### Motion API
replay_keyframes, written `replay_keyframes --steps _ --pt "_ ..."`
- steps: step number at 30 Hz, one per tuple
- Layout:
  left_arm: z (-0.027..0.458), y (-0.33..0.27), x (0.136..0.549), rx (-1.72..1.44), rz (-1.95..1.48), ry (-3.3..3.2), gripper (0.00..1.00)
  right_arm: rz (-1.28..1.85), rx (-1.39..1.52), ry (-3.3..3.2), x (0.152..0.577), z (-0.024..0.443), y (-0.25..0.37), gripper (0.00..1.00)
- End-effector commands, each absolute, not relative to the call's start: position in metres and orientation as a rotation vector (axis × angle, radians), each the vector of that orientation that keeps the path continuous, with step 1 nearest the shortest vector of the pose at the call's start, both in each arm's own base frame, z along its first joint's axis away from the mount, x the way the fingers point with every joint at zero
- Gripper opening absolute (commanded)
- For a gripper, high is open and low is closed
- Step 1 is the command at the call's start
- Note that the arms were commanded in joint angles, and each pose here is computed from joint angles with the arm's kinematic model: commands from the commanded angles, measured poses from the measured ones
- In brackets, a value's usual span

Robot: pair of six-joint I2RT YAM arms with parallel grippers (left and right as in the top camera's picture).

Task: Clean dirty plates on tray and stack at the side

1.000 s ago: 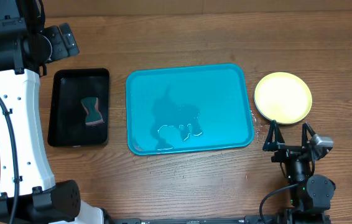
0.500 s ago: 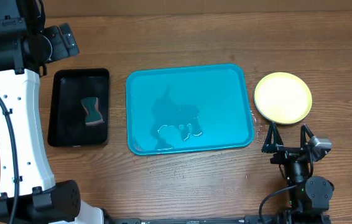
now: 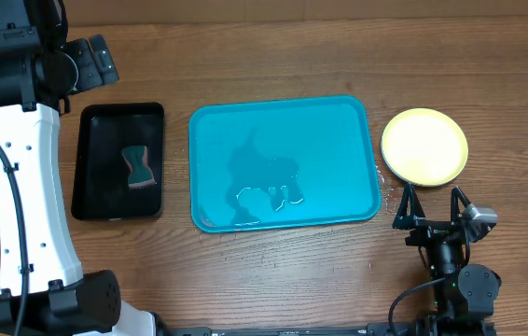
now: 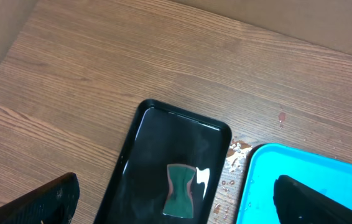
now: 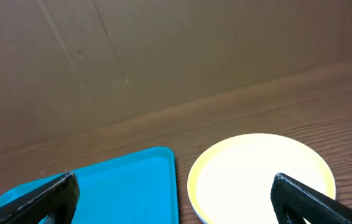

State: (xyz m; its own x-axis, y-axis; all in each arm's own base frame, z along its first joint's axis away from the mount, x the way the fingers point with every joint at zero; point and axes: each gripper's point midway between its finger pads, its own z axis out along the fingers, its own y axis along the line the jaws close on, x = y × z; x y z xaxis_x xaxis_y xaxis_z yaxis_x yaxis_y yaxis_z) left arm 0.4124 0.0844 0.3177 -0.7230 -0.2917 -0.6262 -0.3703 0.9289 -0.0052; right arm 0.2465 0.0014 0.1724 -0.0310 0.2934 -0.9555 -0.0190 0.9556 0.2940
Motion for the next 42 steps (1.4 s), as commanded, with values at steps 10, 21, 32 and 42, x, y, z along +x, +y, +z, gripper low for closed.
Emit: replay_keyframes --steps 10,21,32,42 --pt "0.39 0.068 0.362 -0.438 0.114 2.228 1.0 0.239 0.201 1.583 0.246 0.171 0.002 1.0" --pt "0.384 0.024 0.309 -0.135 -0.046 1.829 1.0 0.239 0.201 1.583 0.246 0.171 0.002 1.0" --pt "0.297 -0.002 0.259 -0.004 -0.079 1.568 0.99 0.239 0.201 1.583 0.246 0.171 0.002 1.0" --pt "0.229 -0.018 0.243 0.172 0.014 1.462 0.99 0.239 0.201 1.582 0.246 0.171 0.002 1.0"
